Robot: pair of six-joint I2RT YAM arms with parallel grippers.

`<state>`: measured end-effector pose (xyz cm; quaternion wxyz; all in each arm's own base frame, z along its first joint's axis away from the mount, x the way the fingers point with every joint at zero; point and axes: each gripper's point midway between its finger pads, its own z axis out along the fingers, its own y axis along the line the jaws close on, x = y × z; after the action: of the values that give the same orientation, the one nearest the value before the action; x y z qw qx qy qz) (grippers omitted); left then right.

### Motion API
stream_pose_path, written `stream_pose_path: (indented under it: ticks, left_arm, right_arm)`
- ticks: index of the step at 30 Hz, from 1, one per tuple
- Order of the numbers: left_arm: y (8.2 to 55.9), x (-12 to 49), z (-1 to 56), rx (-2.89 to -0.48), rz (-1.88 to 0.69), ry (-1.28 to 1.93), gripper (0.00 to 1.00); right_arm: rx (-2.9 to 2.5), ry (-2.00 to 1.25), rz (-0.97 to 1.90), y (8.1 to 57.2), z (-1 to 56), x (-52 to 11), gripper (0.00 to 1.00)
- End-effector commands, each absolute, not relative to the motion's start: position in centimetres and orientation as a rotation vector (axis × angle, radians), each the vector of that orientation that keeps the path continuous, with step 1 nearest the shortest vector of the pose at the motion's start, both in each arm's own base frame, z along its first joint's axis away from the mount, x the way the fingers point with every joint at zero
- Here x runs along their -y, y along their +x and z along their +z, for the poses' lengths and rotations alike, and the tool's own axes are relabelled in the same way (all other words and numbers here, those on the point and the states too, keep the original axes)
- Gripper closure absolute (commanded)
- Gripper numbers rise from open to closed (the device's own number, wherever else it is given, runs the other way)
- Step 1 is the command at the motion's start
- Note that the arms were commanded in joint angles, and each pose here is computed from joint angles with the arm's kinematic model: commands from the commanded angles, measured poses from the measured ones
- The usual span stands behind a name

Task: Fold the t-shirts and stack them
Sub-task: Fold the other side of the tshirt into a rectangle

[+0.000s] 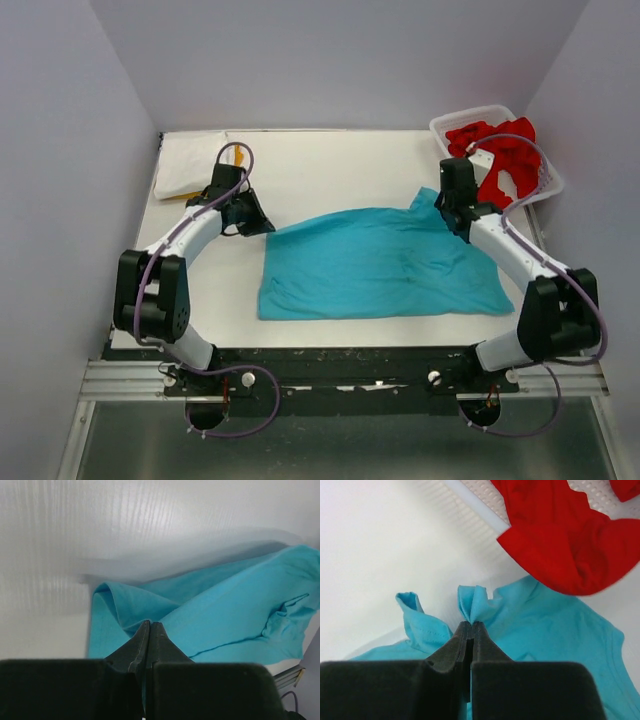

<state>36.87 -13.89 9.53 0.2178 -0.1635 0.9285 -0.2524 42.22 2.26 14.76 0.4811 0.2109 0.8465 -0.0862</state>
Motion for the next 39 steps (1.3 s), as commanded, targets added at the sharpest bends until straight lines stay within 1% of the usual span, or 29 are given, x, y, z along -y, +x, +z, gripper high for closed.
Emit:
stream_pose_path:
  ticks: [1, 5, 12, 17, 19, 20, 22, 24, 25, 26, 27, 28, 29, 30, 31, 32, 33, 34, 35, 36, 38, 39]
  left_arm:
    - [35.1, 14.6, 11.0, -2.488, -0.759, -0.420, 1.00]
    - [32.4, 14.4, 10.5, -2.478, -0.762, -0.436, 1.00]
    - [28.2, 12.8, 9.1, -2.467, -0.696, -0.492, 1.00]
    - [26.6, 11.8, 8.2, -2.449, -0.656, -0.531, 1.00]
    - [26.4, 11.7, 7.9, -2.454, -0.652, -0.531, 1.00]
    - [26.4, 11.8, 7.8, -2.455, -0.655, -0.529, 1.00]
    - [26.3, 12.1, 7.4, -2.469, -0.672, -0.524, 1.00]
    - [26.0, 12.5, 6.9, -2.497, -0.698, -0.519, 1.00]
    - [25.8, 12.5, 6.6, -2.513, -0.699, -0.520, 1.00]
    - [25.3, 12.4, 6.0, -2.536, -0.690, -0.533, 1.00]
    - [24.8, 12.2, 5.6, -2.557, -0.668, -0.549, 0.99]
    - [24.4, 11.7, 5.2, -2.572, -0.632, -0.571, 0.92]
    - [23.9, 11.2, 5.0, -2.586, -0.598, -0.588, 0.77]
    - [23.4, 10.7, 4.9, -2.592, -0.559, -0.607, 0.72]
    - [23.1, 10.4, 5.3, -2.580, -0.548, -0.614, 0.64]
    - [22.9, 10.3, 5.7, -2.568, -0.548, -0.618, 0.49]
    - [22.6, 10.1, 6.3, -2.553, -0.541, -0.627, 0.09]
    - [22.4, 9.9, 7.0, -2.537, -0.538, -0.628, 0.02]
    - [22.4, 9.8, 7.9, -2.509, -0.537, -0.618, 0.01]
    - [22.5, 9.7, 8.9, -2.478, -0.542, -0.609, 0.02]
    - [22.8, 10.1, 11.2, -2.402, -0.590, -0.575, 0.01]
    - [23.2, 10.4, 12.4, -2.360, -0.626, -0.552, 0.01]
  right_arm:
    - [-2.073, 0.545, -0.173, 38.2, 15.6, -1.8, 0.99]
    - [-2.093, 0.575, -0.171, 34.8, 15.5, -1.1, 0.99]
    - [-2.090, 0.625, -0.165, 29.5, 15.1, 0.2, 0.99]
    - [-2.072, 0.754, -0.177, 26.8, 14.4, 1.2, 0.98]
    - [-2.087, 0.835, -0.199, 25.5, 13.3, 1.6, 0.94]
    - [-2.093, 0.882, -0.211, 24.9, 12.7, 1.8, 0.90]
    - [-2.106, 0.946, -0.210, 24.1, 11.5, 1.8, 0.80]
    - [-2.135, 0.983, -0.194, 23.5, 10.2, 1.4, 0.77]
    - [-2.155, 1.005, -0.192, 23.0, 9.6, 1.3, 0.73]
    - [-2.158, 1.053, -0.193, 22.4, 9.3, 1.3, 0.65]
    - [-2.164, 1.089, -0.210, 21.4, 9.0, 1.5, 0.66]
    - [-2.163, 1.111, -0.210, 20.8, 8.9, 1.6, 0.68]
    - [-2.142, 1.170, -0.193, 20.0, 9.1, 1.6, 0.70]
    - [-2.125, 1.186, -0.126, 19.9, 9.5, 1.1, 0.71]
    - [-2.100, 1.208, -0.048, 19.9, 9.9, 0.5, 0.70]
    - [-2.044, 1.229, 0.030, 20.0, 10.8, 0.2, 0.67]
    - [-2.005, 1.201, 0.088, 20.4, 11.5, -0.1, 0.55]
    - [-1.952, 1.162, 0.144, 20.7, 12.7, -0.1, 0.46]
    - [-1.897, 1.156, 0.165, 20.8, 13.8, 0.2, 0.39]
    - [-1.855, 1.130, 0.187, 21.0, 14.9, 0.3, 0.28]
    - [-1.793, 1.030, 0.237, 22.0, 16.9, 0.1, 0.13]
    - [-1.775, 0.966, 0.258, 22.6, 17.9, -0.2, 0.09]
